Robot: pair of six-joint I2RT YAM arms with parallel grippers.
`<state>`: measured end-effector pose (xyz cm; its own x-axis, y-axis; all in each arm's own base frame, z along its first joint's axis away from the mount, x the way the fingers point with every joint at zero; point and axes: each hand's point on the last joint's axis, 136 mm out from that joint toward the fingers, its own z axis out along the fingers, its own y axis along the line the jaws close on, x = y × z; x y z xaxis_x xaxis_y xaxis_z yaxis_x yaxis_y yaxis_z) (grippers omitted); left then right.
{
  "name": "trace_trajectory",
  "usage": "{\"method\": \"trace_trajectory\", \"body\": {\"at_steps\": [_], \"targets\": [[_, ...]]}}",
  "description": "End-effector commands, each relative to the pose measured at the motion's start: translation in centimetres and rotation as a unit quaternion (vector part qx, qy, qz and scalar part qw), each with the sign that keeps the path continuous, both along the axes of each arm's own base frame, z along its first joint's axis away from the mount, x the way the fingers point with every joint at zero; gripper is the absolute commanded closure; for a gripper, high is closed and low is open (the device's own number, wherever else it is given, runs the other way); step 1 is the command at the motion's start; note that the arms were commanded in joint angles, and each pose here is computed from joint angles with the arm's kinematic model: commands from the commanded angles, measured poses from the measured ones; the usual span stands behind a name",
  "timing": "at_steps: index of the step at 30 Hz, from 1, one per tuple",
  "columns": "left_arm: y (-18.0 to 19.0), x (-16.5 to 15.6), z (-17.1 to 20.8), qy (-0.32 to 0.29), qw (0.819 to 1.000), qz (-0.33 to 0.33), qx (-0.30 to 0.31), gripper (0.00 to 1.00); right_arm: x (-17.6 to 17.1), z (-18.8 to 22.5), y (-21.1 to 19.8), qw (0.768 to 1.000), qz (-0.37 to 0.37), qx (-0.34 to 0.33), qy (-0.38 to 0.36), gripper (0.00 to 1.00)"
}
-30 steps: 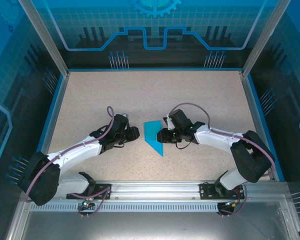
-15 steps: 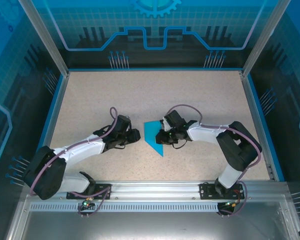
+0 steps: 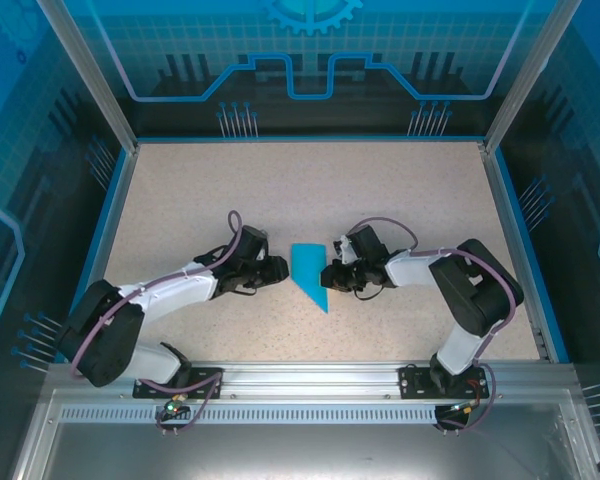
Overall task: Fold a paper plane with a square sheet of paper (pick it up from the middle)
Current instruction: Fold the wing for the fifth time at the center of the table.
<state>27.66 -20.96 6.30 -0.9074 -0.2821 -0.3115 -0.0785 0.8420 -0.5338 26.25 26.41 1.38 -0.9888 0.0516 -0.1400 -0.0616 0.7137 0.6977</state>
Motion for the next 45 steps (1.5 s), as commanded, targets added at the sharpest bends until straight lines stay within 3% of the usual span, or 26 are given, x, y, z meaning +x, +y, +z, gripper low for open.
{"method": "trace_trajectory", "body": {"at_steps": [1,20,29,36,45], "targets": [[-1.7,0.8,1.0,0.003,0.999,-0.009,-0.041,0.55,0.1,-0.6,-0.2,1.000,-0.012,0.021,0.016,0.86],[-4.7,1.4,-1.7,0.061,0.993,-0.014,-0.102,0.53,-0.5,-2.6,-1.9,0.999,-0.033,0.002,0.039,0.87],[-5.5,1.6,-2.0,0.068,0.991,-0.019,-0.117,0.57,-0.5,-3.0,-2.0,0.998,-0.036,0.002,0.045,0.86],[-6.3,1.9,-1.6,0.066,0.988,-0.037,-0.132,0.68,-0.2,-2.9,-2.1,0.998,-0.037,0.002,0.043,0.85],[-5.7,2.1,-1.5,0.051,0.991,-0.025,-0.123,0.92,0.4,-1.6,-1.5,0.999,-0.029,0.015,0.027,0.79]]}}
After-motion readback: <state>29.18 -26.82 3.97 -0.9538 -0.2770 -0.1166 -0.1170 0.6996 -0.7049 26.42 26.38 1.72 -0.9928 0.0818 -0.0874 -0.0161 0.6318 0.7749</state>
